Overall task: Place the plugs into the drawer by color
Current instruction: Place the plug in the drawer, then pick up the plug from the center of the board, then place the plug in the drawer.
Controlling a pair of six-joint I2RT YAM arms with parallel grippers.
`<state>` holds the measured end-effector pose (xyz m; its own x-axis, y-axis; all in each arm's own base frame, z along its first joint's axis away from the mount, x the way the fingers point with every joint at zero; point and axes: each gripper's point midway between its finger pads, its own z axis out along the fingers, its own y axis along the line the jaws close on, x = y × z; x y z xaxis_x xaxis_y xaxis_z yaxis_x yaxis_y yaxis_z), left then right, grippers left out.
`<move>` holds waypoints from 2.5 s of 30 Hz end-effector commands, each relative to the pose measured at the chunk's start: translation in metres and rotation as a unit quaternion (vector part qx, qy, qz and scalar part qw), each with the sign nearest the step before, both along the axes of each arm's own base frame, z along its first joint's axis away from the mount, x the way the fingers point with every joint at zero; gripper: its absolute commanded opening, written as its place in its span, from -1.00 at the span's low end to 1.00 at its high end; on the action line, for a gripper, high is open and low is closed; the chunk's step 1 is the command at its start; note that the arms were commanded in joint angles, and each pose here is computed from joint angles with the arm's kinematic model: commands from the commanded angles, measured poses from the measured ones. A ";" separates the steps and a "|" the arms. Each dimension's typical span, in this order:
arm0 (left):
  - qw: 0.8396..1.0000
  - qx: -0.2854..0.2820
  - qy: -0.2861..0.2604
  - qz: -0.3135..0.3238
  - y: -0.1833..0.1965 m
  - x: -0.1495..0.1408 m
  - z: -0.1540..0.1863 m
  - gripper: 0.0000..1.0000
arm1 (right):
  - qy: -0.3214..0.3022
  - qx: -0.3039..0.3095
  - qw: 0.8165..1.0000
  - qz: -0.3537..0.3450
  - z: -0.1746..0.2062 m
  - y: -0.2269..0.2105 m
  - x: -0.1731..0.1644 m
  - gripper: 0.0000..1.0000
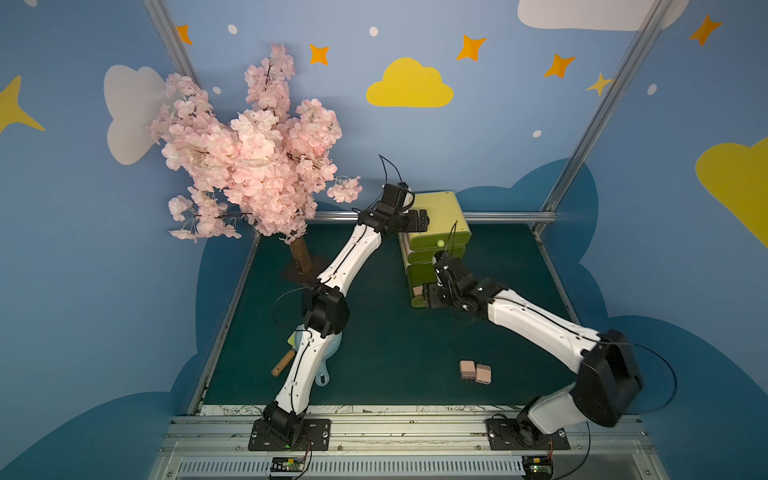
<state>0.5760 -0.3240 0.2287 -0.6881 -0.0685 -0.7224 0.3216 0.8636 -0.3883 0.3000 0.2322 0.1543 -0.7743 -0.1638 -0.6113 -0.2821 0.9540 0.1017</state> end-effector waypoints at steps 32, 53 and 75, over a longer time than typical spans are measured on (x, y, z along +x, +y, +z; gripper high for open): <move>0.998 0.050 0.017 -0.016 -0.006 -0.019 -0.016 0.99 | 0.182 -0.126 0.969 -0.109 -0.122 -0.085 -0.144 0.18; 0.998 0.059 0.026 -0.014 -0.006 -0.018 -0.029 0.99 | 0.044 -0.084 0.995 -0.025 -0.034 -0.018 0.032 -0.38; 0.997 0.080 0.009 -0.016 -0.005 -0.019 -0.023 0.99 | 0.036 -0.133 0.990 -0.041 -0.016 -0.025 0.075 0.47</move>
<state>0.5696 -0.3348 0.2319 -0.6494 -0.0069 -0.7604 0.3502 0.8849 -0.3071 0.3974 0.2314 0.0937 -0.8511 -0.2497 -0.4618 -0.2320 0.9680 -0.0959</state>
